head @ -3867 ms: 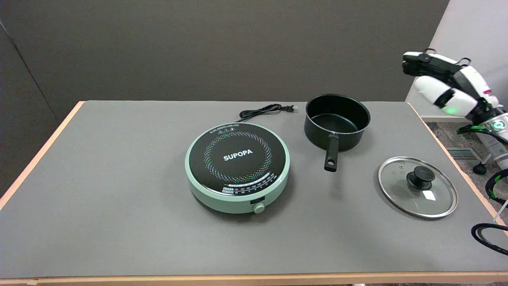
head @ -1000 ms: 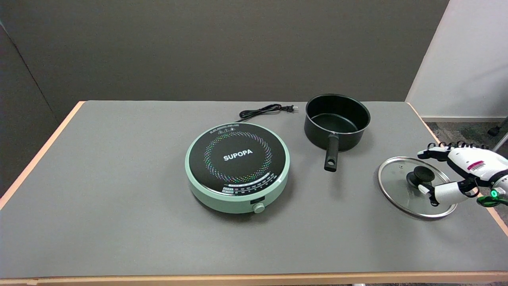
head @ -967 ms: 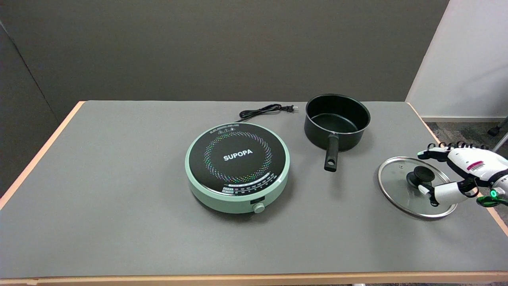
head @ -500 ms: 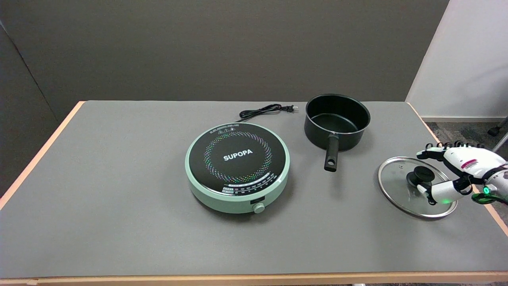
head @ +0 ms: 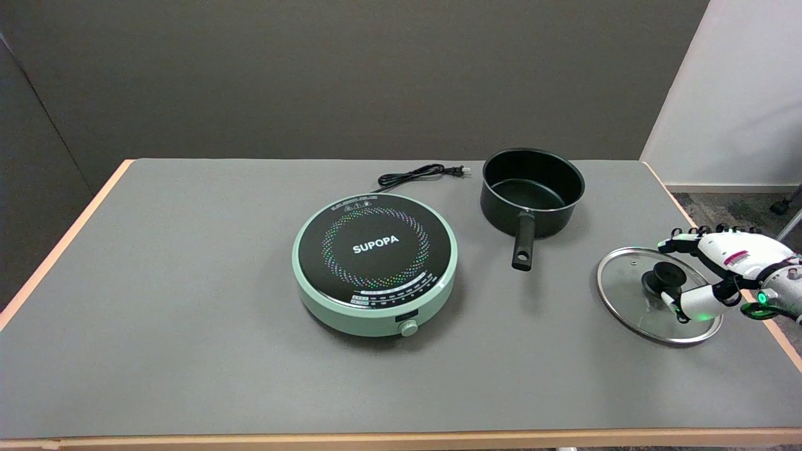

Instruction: Pick up the pot lid.

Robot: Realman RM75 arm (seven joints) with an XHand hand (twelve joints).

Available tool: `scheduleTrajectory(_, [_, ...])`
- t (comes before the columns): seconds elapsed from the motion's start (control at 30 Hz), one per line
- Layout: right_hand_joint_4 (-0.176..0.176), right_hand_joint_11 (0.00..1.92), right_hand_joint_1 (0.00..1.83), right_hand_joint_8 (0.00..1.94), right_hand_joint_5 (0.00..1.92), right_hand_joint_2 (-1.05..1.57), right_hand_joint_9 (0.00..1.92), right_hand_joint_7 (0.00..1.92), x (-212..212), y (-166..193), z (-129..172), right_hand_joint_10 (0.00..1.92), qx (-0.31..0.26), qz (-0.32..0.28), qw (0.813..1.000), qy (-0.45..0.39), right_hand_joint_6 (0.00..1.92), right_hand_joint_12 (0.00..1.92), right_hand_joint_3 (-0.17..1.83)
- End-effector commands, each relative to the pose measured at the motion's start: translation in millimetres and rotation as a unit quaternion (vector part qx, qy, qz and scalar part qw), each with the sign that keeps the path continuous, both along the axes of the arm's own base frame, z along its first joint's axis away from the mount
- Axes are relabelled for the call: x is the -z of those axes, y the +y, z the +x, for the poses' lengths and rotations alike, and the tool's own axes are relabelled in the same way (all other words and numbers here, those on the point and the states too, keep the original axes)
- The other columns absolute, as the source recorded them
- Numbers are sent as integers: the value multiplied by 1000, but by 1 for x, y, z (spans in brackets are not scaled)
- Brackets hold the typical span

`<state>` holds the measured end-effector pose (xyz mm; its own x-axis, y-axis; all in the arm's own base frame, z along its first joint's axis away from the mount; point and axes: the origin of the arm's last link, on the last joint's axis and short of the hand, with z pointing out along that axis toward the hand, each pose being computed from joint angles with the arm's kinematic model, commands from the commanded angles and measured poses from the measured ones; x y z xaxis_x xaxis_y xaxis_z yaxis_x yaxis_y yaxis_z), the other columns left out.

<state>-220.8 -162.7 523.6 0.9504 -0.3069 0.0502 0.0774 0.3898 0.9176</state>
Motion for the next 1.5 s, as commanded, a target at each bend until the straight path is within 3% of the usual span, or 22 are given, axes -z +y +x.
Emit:
scheduleTrajectory(0.03, [68, 253, 796, 190, 436, 544, 474, 491, -3, -2, -7, 371, 13, -5, 1000, 3, 225, 577, 1025])
scheduleTrajectory(0.57, [83, 278, 793, 200, 495, 582, 529, 544, -3, -16, -14, 405, 24, 7, 1000, 4, 291, 579, 1005])
scheduleTrajectory(0.63, [85, 303, 864, 192, 530, 587, 566, 571, -3, -17, -13, 367, 23, 7, 1000, 5, 269, 541, 946])
scheduleTrajectory(1.13, [113, 349, 871, 311, 611, 696, 636, 691, -3, -17, -14, 470, 29, 11, 999, 16, 471, 533, 839])
scheduleTrajectory(1.2, [115, 328, 793, 358, 593, 695, 619, 674, -3, -17, -14, 515, 28, 12, 999, 16, 522, 567, 916])
scheduleTrajectory(1.3, [123, 352, 856, 350, 620, 718, 644, 711, -3, -19, -13, 491, 27, 13, 999, 17, 513, 534, 822])
scheduleTrajectory(1.37, [122, 360, 851, 393, 629, 739, 660, 720, -4, -20, -13, 518, 28, 13, 999, 19, 538, 527, 800])
scheduleTrajectory(1.5, [127, 396, 837, 606, 639, 787, 630, 715, -4, -23, -14, 776, 34, 22, 999, 32, 643, 529, 748])
